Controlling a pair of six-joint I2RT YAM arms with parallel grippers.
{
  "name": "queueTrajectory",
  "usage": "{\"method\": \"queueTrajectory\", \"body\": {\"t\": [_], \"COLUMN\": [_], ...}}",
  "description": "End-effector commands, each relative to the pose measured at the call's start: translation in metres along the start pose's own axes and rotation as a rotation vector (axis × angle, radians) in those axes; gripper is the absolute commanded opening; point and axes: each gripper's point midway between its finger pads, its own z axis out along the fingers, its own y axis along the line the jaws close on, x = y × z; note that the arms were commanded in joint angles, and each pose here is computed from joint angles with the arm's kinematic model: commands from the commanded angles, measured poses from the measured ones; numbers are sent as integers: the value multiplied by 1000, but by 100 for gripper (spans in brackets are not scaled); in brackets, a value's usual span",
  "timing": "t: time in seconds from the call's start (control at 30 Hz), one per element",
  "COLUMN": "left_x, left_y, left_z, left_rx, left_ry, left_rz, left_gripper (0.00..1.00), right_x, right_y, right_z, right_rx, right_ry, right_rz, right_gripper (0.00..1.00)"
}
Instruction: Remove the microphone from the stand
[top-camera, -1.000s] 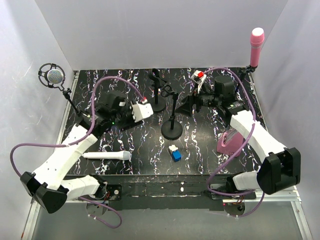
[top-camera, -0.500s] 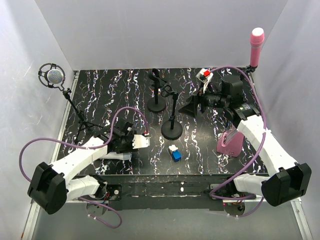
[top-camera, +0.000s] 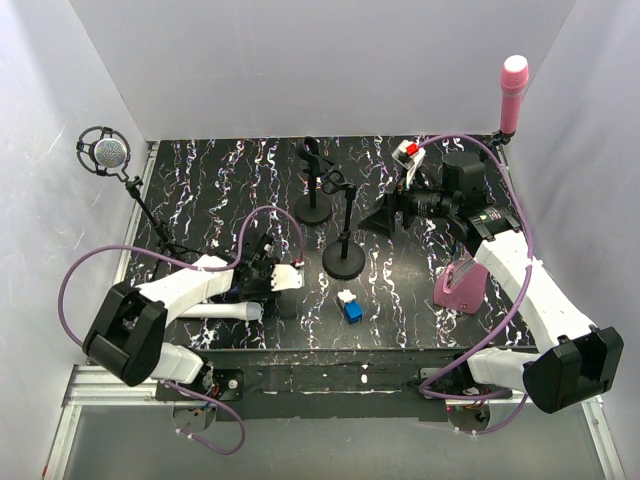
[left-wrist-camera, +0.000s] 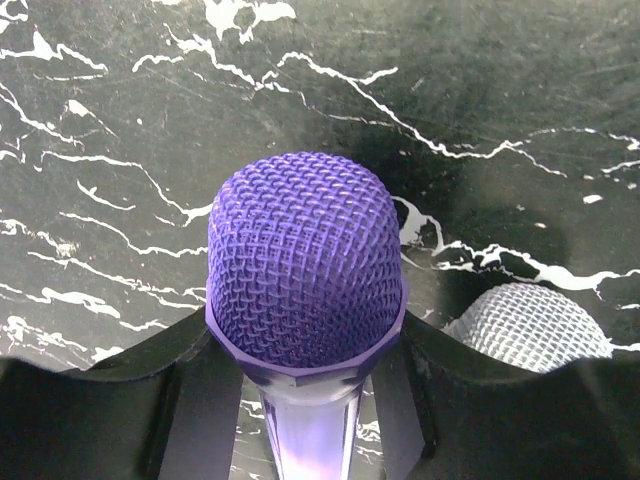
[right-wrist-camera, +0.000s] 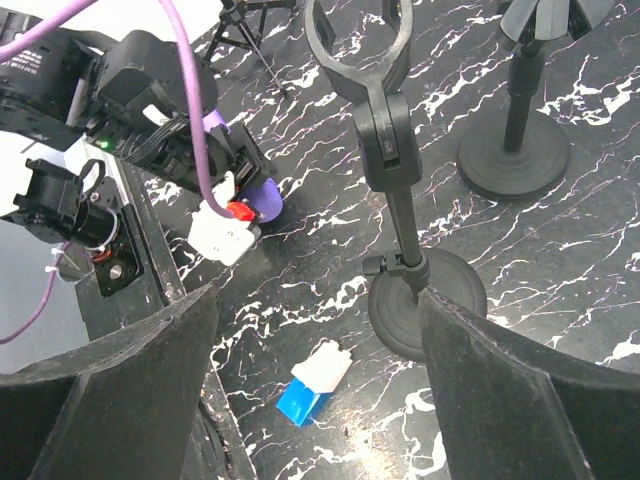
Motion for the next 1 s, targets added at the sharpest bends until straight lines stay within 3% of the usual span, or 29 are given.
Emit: {"method": "queueTrajectory", "body": {"t": [0.0, 0.3, 0.67, 0.77, 0.97], "left_x": [-16, -13, -26, -41, -112], "left_y": [22, 22, 30, 37, 76], "left_z": [-2, 1, -19, -42, -127], "left_rx": [-15, 38, 60, 57, -66], "left_ry": [-57, -65, -126, -185, -518], "left_rz": [-10, -33, -57, -51, -5], "left_gripper": [40, 50, 50, 54, 70], "right_x": [-10, -12, -1, 8, 20], "right_y": [7, 5, 3, -3, 0], "right_z": [-4, -3, -7, -9, -11], "right_rx": [-17, -12, 9, 43, 18], "right_ry": [-16, -3, 31, 54, 79], "right_rz": [-48, -38, -57, -63, -112], "right_gripper": [87, 87, 87, 85, 85]}}
